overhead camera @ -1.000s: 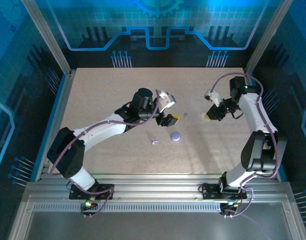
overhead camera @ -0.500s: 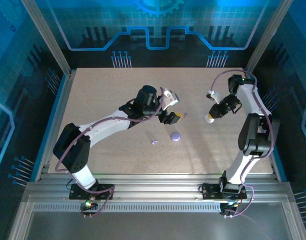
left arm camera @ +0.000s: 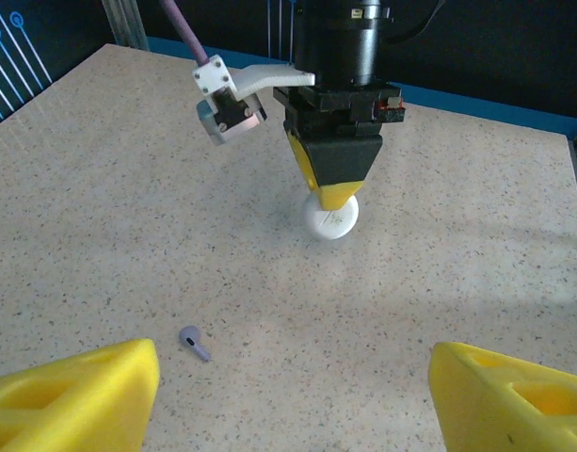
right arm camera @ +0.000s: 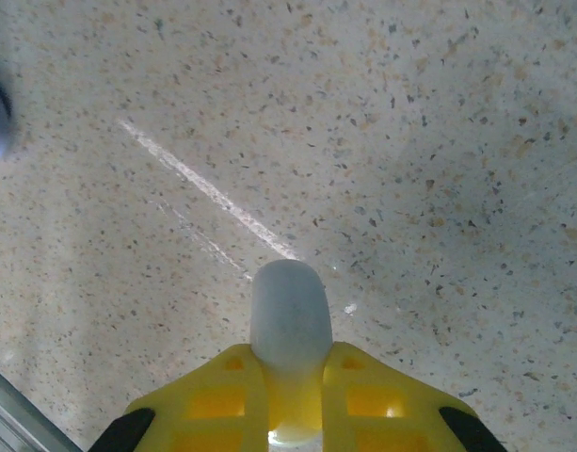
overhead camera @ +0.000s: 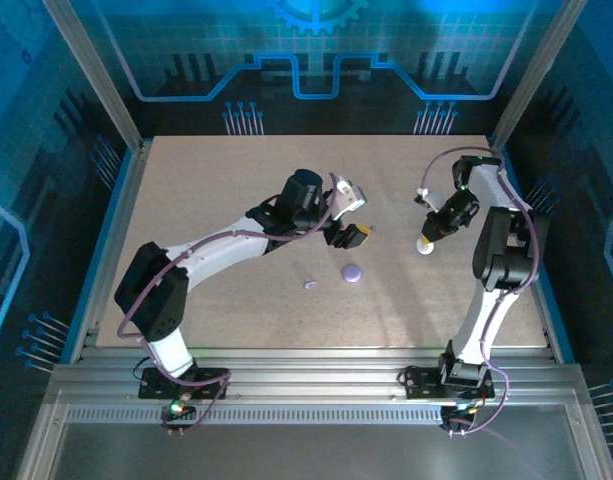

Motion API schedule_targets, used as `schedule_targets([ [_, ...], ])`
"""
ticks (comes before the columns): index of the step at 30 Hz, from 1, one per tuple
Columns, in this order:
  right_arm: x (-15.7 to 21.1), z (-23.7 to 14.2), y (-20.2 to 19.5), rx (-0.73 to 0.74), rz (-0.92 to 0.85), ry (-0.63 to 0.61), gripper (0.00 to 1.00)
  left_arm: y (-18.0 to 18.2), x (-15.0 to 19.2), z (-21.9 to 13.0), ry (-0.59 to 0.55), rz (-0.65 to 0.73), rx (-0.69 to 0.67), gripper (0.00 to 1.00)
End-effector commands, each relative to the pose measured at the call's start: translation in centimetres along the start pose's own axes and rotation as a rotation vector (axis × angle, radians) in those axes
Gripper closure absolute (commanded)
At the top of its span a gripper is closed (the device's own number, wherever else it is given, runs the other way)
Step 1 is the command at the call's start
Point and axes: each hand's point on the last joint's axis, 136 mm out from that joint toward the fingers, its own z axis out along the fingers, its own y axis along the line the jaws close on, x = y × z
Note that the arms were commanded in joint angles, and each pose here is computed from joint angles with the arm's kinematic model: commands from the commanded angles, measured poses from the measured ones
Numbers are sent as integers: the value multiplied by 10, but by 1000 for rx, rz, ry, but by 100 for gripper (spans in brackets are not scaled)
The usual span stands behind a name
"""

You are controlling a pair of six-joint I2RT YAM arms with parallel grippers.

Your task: Insert wireless bluetooth earbuds into charging case

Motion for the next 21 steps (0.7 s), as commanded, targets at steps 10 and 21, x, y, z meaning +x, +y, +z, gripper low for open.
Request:
schedule_targets([
  [10,11,11,-22,-24,36,81,96,-5,-8,14,18,27,5,24],
  [21,10,13,-36,-41,78,67,93,-9,-10,26,24,29,13,24],
])
